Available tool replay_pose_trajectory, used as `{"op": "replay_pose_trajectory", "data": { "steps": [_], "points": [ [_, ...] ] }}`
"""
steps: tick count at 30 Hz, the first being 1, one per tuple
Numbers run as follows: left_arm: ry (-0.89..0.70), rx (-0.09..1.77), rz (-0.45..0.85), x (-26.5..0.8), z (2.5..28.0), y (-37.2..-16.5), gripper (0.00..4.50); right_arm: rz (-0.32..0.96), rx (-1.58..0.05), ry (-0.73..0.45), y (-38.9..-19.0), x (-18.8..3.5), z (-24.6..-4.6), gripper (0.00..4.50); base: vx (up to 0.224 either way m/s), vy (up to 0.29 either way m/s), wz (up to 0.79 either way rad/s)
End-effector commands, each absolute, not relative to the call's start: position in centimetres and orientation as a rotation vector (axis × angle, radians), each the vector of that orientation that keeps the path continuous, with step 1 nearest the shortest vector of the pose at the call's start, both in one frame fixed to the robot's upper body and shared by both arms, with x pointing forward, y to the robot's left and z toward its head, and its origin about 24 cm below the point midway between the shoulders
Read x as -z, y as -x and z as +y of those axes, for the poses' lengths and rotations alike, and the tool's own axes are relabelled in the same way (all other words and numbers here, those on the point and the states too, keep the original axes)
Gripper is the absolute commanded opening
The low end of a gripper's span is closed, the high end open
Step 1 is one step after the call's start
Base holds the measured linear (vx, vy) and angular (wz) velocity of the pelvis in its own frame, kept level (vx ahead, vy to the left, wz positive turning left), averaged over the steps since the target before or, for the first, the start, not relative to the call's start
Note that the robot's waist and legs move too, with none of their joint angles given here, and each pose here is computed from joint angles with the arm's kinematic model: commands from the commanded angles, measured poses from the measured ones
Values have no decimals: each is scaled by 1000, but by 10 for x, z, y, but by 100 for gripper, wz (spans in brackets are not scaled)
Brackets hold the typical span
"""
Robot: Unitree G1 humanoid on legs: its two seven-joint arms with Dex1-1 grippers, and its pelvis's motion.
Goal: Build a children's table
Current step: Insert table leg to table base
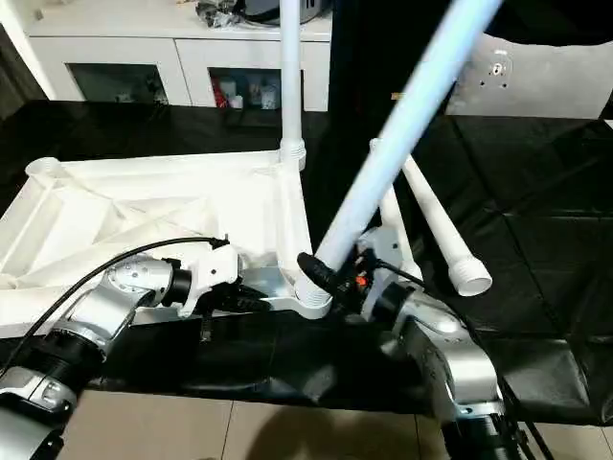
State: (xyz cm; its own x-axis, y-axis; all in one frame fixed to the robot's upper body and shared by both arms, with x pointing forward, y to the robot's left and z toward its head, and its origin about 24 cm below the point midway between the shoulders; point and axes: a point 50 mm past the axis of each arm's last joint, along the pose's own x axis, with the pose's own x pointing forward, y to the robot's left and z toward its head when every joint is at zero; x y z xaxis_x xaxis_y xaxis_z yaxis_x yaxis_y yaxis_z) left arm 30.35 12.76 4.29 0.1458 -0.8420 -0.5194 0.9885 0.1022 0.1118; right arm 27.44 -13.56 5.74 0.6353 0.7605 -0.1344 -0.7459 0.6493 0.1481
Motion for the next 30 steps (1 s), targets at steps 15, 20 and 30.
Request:
{"op": "replay_pose_trajectory", "data": {
  "steps": [15,20,30],
  "points": [
    [-545,1468,403,-46,131,-306,0,510,-1017,151,-260,-18,-140,188,0,0,0],
    [-561,1469,395,-50,130,-311,0,532,-1035,154,-254,-15,-141,188,0,0,0],
    [-562,1425,396,-55,139,-321,0,553,-955,136,-257,-10,-137,188,0,0,0]
  ]
}}
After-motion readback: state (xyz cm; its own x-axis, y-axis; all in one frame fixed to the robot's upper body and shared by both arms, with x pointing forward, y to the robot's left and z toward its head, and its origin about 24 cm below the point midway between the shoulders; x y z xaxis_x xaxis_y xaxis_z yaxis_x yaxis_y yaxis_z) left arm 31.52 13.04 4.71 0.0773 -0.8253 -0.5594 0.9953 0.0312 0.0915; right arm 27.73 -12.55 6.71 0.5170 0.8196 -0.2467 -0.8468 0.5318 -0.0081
